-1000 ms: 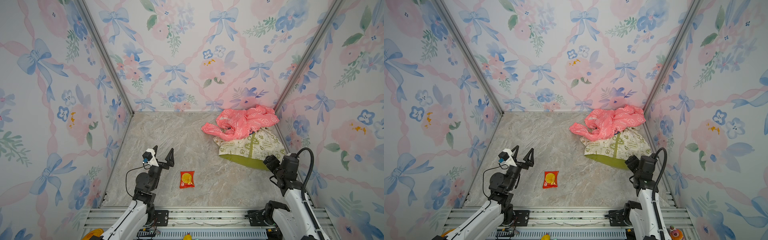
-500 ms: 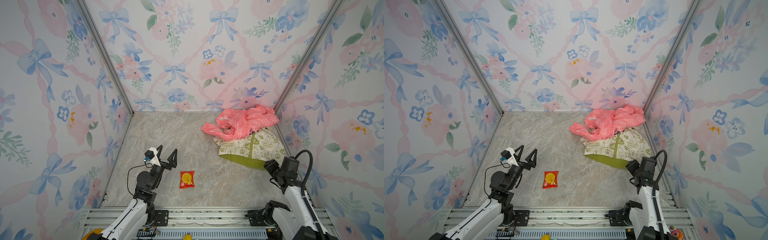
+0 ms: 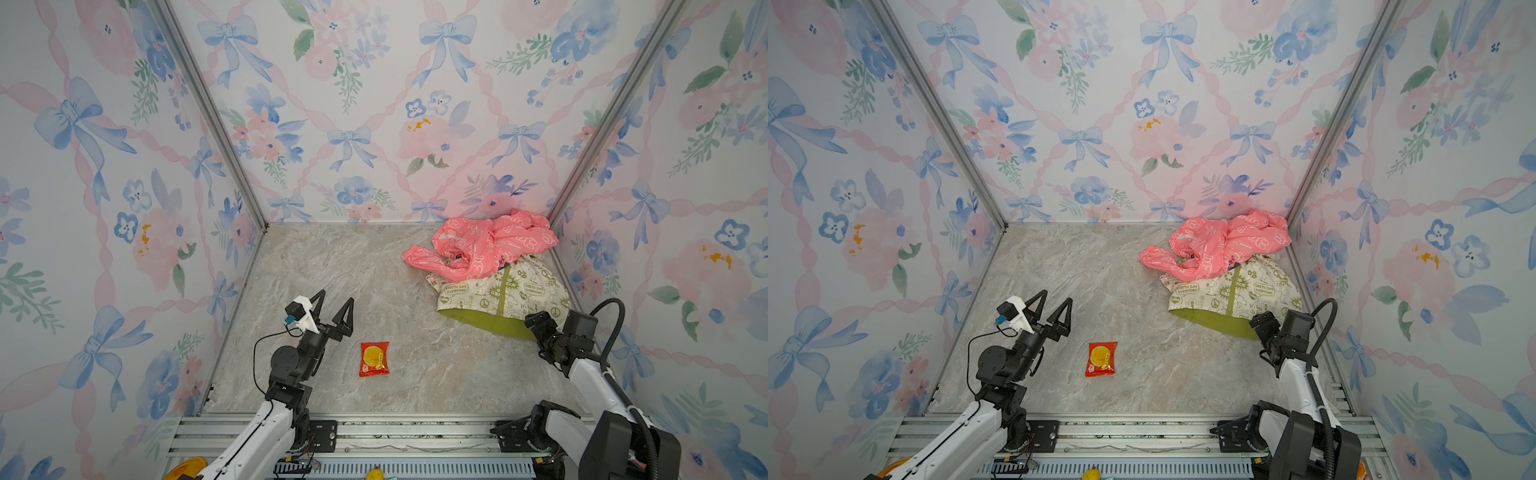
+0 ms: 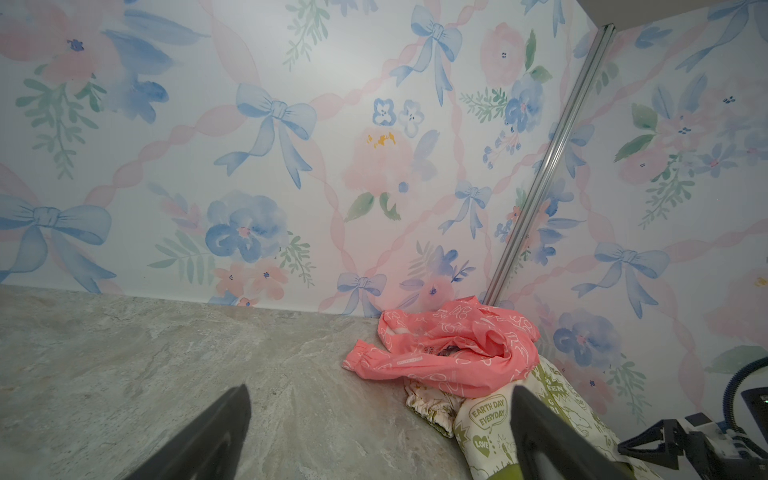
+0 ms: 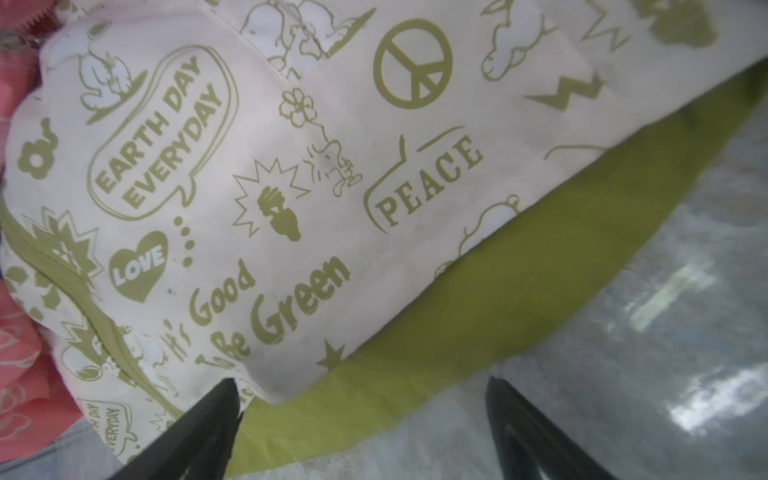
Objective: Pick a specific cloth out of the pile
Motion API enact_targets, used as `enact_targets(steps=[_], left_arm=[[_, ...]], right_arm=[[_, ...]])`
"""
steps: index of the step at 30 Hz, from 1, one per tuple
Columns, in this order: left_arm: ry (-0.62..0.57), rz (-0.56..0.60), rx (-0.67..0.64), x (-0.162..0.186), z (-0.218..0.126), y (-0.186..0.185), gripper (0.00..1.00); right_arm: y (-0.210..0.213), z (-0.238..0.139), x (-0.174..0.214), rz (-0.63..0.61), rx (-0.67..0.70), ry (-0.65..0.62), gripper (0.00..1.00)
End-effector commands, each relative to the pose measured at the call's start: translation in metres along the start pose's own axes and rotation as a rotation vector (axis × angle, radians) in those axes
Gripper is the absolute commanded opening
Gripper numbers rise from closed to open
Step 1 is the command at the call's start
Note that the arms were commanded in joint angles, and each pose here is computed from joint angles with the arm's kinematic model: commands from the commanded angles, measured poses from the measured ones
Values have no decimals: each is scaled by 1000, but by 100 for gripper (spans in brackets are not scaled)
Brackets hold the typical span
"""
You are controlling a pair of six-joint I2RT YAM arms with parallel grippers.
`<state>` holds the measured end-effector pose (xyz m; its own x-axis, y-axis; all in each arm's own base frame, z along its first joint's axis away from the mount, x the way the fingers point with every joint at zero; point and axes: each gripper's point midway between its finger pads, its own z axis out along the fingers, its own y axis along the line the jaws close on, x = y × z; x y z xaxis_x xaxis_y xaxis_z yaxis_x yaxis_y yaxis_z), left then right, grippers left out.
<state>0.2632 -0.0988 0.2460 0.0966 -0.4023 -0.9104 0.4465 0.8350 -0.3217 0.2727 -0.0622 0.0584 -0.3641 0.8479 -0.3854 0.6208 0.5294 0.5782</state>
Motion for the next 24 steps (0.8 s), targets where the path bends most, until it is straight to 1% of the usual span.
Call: enact_targets(steps=[1,4,11,20,24], left_arm=[[-5,-22,14,2,-4,-3,98],[-12,-26,19,0,-4,-4,98],[-21,-29,22,-4,-4,-5,98],[-64,-39,27,-13,-10,-7,98],[-75,-43,26,-15,-11,-7,98]], right_arm=[[8,4,-3,64,-50,3,99],[10,5,-3,97,-73,-8,97],[7,9,-7,143,-68,-29,98],[5,20,-2,182,-66,5,99],[4,21,-2,190,-68,-1,86]])
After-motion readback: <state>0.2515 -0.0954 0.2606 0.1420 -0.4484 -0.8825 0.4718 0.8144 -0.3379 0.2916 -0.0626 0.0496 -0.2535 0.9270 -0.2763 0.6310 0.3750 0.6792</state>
